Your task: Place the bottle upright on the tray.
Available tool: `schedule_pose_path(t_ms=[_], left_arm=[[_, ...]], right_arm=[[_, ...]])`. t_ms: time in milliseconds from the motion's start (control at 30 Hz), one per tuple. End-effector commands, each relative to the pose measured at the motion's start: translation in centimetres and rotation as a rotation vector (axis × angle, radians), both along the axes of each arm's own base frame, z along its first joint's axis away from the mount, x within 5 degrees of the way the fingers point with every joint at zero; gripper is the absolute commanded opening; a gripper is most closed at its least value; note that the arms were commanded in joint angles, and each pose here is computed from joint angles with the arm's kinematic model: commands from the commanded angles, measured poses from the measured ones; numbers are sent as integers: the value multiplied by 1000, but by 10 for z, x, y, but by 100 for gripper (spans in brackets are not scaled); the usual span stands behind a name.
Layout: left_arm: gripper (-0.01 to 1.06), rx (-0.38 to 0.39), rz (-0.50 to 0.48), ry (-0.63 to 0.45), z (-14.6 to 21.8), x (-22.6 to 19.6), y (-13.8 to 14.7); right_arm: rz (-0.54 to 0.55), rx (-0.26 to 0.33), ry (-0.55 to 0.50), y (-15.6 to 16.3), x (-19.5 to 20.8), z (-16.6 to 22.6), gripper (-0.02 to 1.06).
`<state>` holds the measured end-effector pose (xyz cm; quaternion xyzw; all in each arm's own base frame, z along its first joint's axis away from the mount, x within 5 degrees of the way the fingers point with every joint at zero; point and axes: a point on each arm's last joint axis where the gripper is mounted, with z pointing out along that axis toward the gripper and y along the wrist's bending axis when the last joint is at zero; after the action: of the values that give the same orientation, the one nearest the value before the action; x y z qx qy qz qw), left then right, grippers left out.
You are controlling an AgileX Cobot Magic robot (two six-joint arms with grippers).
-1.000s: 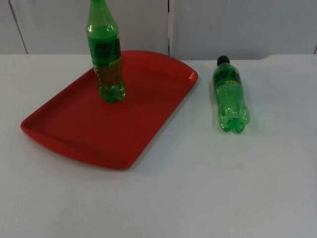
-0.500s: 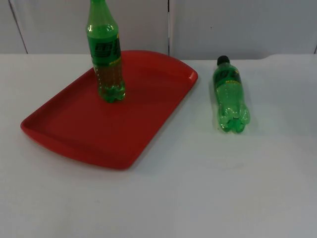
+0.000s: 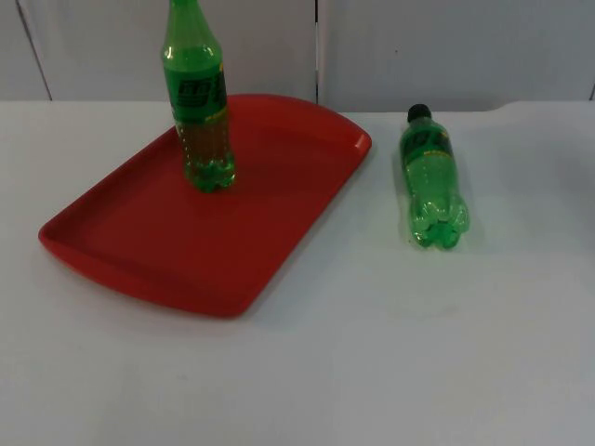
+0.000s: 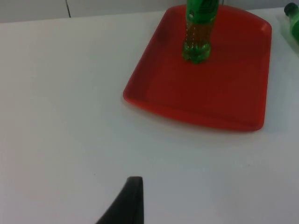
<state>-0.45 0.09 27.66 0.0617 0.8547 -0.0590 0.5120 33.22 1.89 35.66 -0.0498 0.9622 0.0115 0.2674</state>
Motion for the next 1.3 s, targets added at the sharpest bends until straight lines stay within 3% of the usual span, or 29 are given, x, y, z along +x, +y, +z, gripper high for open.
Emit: schedule_pose_path(t_ms=[0,233,467,767,967,1267], left_arm=[[105,-9,-3,3,-1,0,0],[105,-9,-3,3,-1,0,0],[105,-9,-3,3,-1,0,0],[105,-9,-3,3,-1,0,0],[105,-9,-3,3,-1,0,0],[105,-9,-3,3,-1,0,0]], right_arm=[[-2,0,21,-1,15,-5,105],[-5,5,43,1,59,-21,105],[-11,67,91,13,89,-35,105],[17,94,112,69,130,-65,105],[10,109,149,118,151,-106,105],[-13,149,220,144,171,-153,105]])
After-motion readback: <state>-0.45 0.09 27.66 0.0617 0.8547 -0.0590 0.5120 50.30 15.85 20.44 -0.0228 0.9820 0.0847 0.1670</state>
